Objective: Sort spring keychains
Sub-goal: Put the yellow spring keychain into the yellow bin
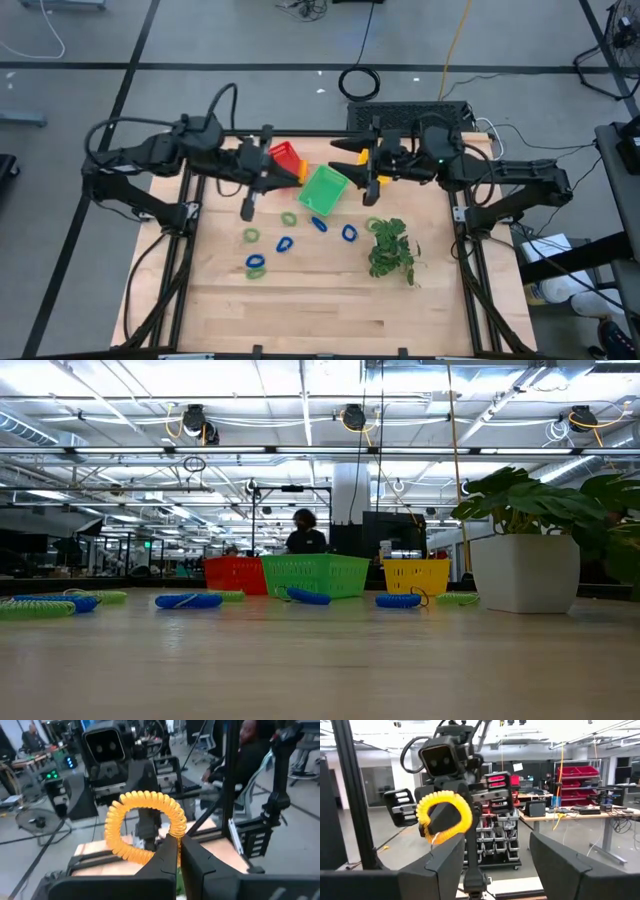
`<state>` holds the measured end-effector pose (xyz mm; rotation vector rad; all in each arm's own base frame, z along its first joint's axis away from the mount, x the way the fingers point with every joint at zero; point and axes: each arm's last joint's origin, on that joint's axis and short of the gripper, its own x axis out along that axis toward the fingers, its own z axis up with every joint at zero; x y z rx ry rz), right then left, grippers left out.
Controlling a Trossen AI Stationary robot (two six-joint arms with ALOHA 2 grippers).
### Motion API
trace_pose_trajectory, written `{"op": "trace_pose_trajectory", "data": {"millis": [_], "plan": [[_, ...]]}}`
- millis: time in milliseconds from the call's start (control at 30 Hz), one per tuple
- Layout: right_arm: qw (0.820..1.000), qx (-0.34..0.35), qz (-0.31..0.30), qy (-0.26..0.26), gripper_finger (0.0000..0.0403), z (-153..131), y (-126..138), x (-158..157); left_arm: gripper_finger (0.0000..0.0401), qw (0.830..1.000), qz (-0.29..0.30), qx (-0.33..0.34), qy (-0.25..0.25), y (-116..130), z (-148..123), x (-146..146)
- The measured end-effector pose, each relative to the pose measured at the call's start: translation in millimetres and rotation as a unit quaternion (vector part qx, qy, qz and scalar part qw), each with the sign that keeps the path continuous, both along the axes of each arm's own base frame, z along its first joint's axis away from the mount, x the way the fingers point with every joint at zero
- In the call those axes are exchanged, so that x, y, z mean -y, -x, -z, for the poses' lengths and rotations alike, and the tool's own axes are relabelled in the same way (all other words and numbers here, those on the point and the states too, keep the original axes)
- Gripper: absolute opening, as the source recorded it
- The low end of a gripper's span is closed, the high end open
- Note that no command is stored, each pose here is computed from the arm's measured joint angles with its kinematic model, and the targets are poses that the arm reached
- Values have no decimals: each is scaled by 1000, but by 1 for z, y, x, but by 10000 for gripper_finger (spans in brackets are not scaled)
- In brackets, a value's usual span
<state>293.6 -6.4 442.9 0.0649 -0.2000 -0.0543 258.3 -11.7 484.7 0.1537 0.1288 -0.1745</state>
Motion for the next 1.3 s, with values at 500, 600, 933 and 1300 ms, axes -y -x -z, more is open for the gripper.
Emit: {"op": "trace_pose_trajectory", "data": {"millis": [500,600,933,1300], "plan": [[999,-24,-42,19,213,5,-1,-15,5,1000,22,2,22,-48,20,0],[998,-28,-48,19,212,6,-1,-18,5,999,31,14,28,-54,20,1],[997,-46,-53,22,114,9,-1,-21,5,998,27,9,47,-55,21,1],[998,-28,-51,28,7,2,5,-20,21,997,24,1,68,-55,22,1]]}}
